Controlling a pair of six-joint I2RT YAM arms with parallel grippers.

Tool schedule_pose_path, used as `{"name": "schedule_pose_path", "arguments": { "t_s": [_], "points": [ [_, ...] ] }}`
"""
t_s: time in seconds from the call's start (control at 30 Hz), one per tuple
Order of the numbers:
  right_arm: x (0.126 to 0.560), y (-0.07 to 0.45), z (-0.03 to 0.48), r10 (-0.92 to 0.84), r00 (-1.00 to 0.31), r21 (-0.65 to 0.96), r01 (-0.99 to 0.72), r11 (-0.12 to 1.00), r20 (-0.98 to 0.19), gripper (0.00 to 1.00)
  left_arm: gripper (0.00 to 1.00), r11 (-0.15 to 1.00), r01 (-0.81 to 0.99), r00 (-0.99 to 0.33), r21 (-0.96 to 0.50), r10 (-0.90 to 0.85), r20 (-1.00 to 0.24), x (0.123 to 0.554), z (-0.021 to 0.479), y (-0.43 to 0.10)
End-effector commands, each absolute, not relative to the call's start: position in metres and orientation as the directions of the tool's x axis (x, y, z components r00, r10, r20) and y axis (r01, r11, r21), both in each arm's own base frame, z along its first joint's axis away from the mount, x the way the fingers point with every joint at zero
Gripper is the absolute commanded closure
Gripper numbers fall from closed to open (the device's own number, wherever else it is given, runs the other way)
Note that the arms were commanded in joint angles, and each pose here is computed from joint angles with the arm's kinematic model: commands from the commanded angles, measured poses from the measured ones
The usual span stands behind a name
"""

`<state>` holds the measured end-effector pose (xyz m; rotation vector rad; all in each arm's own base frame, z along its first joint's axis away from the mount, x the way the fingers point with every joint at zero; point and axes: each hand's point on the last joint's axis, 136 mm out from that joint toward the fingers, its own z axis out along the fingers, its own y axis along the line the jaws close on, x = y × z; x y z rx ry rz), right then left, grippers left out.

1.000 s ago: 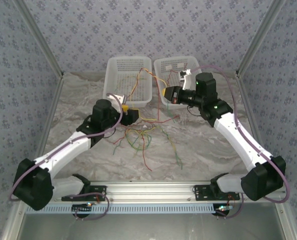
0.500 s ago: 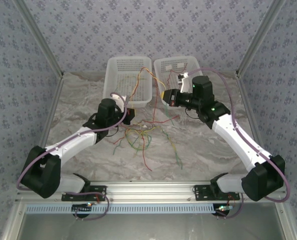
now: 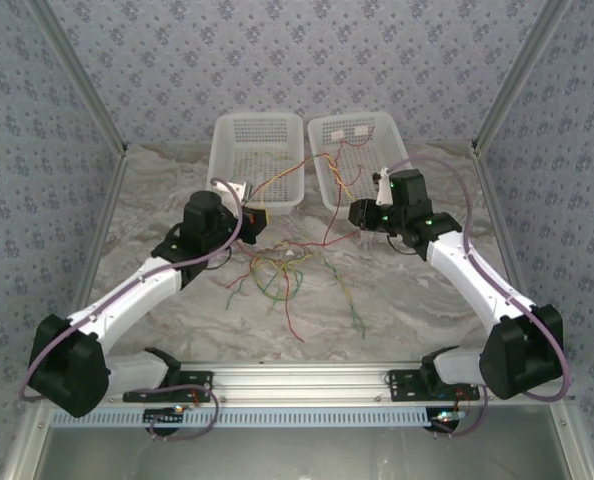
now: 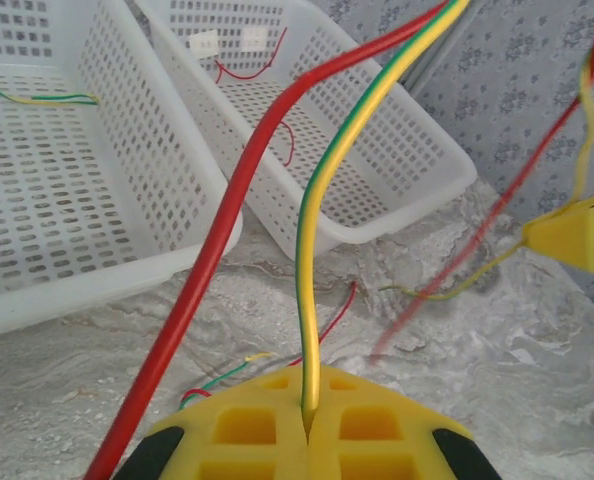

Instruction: Untangle the cables

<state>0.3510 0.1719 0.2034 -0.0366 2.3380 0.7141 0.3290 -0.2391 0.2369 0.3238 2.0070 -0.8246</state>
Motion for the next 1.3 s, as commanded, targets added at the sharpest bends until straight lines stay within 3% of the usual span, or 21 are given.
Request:
{"name": "schedule_pose_path", "arguments": {
  "t_s": [0.0, 0.23, 0.4, 0.6, 0.73, 1.03, 1.27],
  "points": [
    [0.347, 0.168, 0.194, 0.155, -0.778, 0.473, -0.198, 0.859, -0.608, 0.60, 1.00, 0.703, 0.531, -0.579, -0.473, -0.107, -0.809, 0.332, 0.241, -0.253],
    [0.333, 0.138, 0.168, 0.204, -0.806, 0.431, -0.069, 0.899, -0.555, 0.44, 1.00, 0.742, 0.476, -0.601, -0.473, -0.118, -0.790, 0.345, 0.227, -0.254],
    [0.320, 0.158, 0.182, 0.197, -0.791, 0.559, -0.210, 0.802, -0.579, 0.41, 1.00, 0.750, 0.455, -0.625, -0.480, -0.115, -0.772, 0.349, 0.220, -0.256],
    [0.296, 0.213, 0.214, 0.274, -0.775, 0.750, -0.354, 0.559, -0.570, 0.48, 1.00, 0.759, 0.436, -0.642, -0.484, -0.115, -0.758, 0.354, 0.219, -0.258],
    [0.281, 0.246, 0.219, 0.214, -0.790, 0.750, -0.405, 0.523, -0.575, 0.54, 1.00, 0.759, 0.431, -0.651, -0.489, -0.114, -0.751, 0.354, 0.217, -0.259],
    [0.311, 0.276, 0.213, 0.278, -0.783, 0.770, -0.359, 0.528, -0.556, 0.62, 1.00, 0.753, 0.436, -0.648, -0.493, -0.117, -0.752, 0.351, 0.218, -0.260],
    [0.333, 0.261, 0.176, 0.305, -0.762, 0.684, -0.238, 0.690, -0.572, 0.66, 1.00, 0.750, 0.449, -0.636, -0.487, -0.115, -0.763, 0.349, 0.223, -0.260]
  ]
}}
